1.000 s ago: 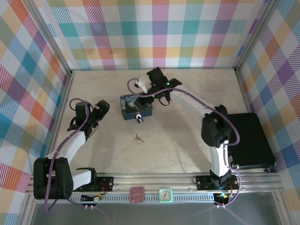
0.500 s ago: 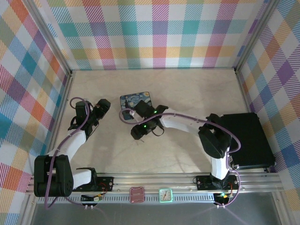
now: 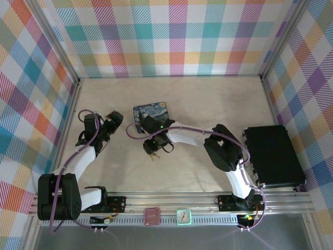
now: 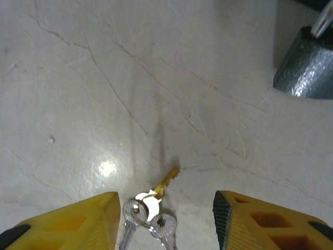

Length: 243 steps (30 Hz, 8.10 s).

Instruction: Unlock the padlock with the key

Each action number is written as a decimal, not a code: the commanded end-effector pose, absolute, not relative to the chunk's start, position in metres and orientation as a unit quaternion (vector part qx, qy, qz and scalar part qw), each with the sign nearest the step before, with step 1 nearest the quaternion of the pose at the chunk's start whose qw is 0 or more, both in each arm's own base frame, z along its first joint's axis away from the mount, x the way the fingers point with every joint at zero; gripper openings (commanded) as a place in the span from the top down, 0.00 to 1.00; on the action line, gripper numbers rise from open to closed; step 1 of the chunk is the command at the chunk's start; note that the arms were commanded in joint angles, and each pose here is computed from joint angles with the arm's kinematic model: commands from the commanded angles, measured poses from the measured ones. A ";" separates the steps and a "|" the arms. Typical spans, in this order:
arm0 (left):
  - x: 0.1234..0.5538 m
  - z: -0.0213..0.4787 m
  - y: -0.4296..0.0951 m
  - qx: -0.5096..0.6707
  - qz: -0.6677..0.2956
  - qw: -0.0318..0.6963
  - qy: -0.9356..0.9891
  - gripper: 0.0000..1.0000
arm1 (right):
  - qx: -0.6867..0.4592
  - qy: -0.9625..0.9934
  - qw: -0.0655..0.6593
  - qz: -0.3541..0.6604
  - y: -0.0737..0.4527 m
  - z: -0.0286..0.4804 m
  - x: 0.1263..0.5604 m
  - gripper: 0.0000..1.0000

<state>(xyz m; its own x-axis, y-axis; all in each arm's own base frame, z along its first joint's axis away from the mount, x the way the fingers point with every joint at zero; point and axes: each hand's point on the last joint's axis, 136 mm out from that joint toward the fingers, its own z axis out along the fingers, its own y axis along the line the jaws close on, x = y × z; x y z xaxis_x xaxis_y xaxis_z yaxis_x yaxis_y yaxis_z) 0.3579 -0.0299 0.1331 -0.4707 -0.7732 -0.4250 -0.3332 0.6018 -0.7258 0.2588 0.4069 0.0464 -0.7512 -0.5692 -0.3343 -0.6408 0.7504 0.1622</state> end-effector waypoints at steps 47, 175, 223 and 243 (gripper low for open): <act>0.338 0.148 -0.019 -0.362 -0.288 0.433 0.774 0.00 | -0.204 0.976 0.078 0.030 0.346 0.008 0.230 0.60; 0.289 0.332 -0.287 0.130 -0.529 0.514 0.663 1.00 | -0.207 0.612 0.399 0.650 0.310 0.296 0.270 0.74; 0.285 0.343 -0.272 0.083 -0.544 0.529 0.646 0.43 | -0.229 0.623 0.392 0.637 0.318 0.295 0.267 1.00; 0.271 0.348 -0.287 0.166 -0.575 0.472 0.647 0.39 | -0.319 0.658 0.334 0.595 0.304 0.307 0.249 1.00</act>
<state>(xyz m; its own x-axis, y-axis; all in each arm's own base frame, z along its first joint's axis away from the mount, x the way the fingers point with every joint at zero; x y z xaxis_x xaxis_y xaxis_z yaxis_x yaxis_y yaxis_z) 0.2772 -0.2838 0.3153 -0.5520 -0.3135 -0.7727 0.6880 0.3524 -0.6345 0.2538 0.3054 0.2980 -0.6041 -0.0049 -0.7969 -0.7914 0.1211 0.5992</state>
